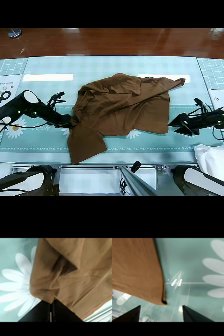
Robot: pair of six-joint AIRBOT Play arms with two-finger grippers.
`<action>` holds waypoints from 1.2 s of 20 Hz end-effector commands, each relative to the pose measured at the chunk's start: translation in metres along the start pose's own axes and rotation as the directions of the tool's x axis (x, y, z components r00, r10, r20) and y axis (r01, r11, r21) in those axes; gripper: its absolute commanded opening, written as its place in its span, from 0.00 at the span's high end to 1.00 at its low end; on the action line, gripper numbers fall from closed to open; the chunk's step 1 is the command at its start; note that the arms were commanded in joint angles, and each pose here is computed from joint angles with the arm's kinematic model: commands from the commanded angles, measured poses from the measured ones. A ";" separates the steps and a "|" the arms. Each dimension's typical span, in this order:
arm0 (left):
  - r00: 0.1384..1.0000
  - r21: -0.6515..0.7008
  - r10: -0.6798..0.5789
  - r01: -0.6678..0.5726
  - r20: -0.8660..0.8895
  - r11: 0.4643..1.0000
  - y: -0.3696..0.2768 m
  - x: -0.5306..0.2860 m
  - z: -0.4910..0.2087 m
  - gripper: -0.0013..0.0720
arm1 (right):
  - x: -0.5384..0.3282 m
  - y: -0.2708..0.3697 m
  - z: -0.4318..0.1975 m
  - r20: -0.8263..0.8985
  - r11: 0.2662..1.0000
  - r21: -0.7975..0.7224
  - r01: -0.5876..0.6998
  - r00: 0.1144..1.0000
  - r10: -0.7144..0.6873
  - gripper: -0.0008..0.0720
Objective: Fold the shirts.
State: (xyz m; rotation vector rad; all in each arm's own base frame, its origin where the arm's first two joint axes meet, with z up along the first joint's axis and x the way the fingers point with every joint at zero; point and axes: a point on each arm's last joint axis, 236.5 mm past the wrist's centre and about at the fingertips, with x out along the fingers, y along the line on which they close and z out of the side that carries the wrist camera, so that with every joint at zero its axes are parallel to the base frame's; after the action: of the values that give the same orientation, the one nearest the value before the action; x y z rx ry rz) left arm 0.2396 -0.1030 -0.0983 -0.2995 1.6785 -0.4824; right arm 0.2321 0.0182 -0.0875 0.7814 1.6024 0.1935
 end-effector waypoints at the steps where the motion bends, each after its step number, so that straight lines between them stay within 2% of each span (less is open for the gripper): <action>1: 1.000 -0.007 -0.019 0.019 0.008 1.000 -0.004 -0.001 0.002 0.94 | 0.023 0.017 0.001 0.001 0.997 -0.068 0.037 0.999 -0.037 0.19; 4: 1.000 -0.007 -0.018 0.018 0.009 1.000 -0.004 -0.001 0.002 0.95 | 0.039 0.031 -0.004 -0.014 0.991 -0.102 0.083 0.996 -0.085 0.22; 5: 1.000 -0.007 -0.017 0.017 0.011 1.000 -0.004 -0.001 0.003 0.95 | 0.044 0.036 -0.006 -0.021 0.988 -0.125 0.089 0.995 -0.092 0.34; 7: 1.000 -0.007 -0.013 0.013 0.023 1.000 -0.003 -0.001 0.005 0.95 | 0.054 0.044 -0.009 -0.026 0.984 -0.144 0.104 0.994 -0.108 0.42; 8: 1.000 -0.007 -0.011 0.011 0.027 1.000 -0.003 -0.001 0.006 0.95 | 0.057 0.047 -0.009 -0.023 0.982 -0.157 0.108 0.993 -0.113 0.54; 9: 1.000 -0.005 -0.010 0.010 0.028 1.000 -0.003 -0.001 0.007 0.95 | 0.058 0.048 -0.008 -0.015 0.980 -0.165 0.111 0.993 -0.115 0.72; 10: 0.999 0.014 -0.009 0.009 0.033 1.000 -0.003 -0.002 0.007 0.95 | 0.056 0.051 -0.006 -0.013 0.981 -0.166 0.106 0.994 -0.109 0.95; 13: 0.989 0.070 0.010 -0.021 0.146 0.997 -0.013 -0.031 0.026 0.95 | 0.030 0.074 0.006 0.038 0.962 -0.255 0.101 0.995 -0.094 0.95; 16: 0.909 0.157 0.029 -0.103 0.415 0.982 -0.041 -0.120 0.065 0.95 | -0.044 0.126 0.043 0.281 0.901 -0.399 0.172 0.958 -0.058 0.95; 18: 0.786 0.211 0.024 -0.195 0.618 0.958 -0.073 -0.207 0.077 0.95 | -0.121 0.174 0.060 0.491 0.839 -0.478 0.259 0.871 0.011 0.95; 20: 0.596 0.234 -0.002 -0.313 0.803 0.920 -0.114 -0.305 0.069 0.95 | -0.206 0.225 0.057 0.669 0.783 -0.515 0.349 0.735 0.113 0.95; 22: 0.313 0.204 -0.064 -0.437 0.948 0.876 -0.163 -0.409 0.039 0.95 | -0.300 0.276 0.030 0.802 0.740 -0.516 0.432 0.546 0.242 0.95; 24: -0.014 0.134 -0.166 -0.526 0.986 0.840 -0.216 -0.506 -0.014 0.95 | -0.381 0.317 -0.013 0.859 0.714 -0.506 0.484 0.359 0.366 0.96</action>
State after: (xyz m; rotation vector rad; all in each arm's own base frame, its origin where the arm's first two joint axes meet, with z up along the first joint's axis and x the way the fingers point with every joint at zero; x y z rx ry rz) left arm 0.3473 -0.0683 0.2897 -0.0212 0.4745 -0.3767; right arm 0.3670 0.0495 0.2626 0.1356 0.6187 0.2698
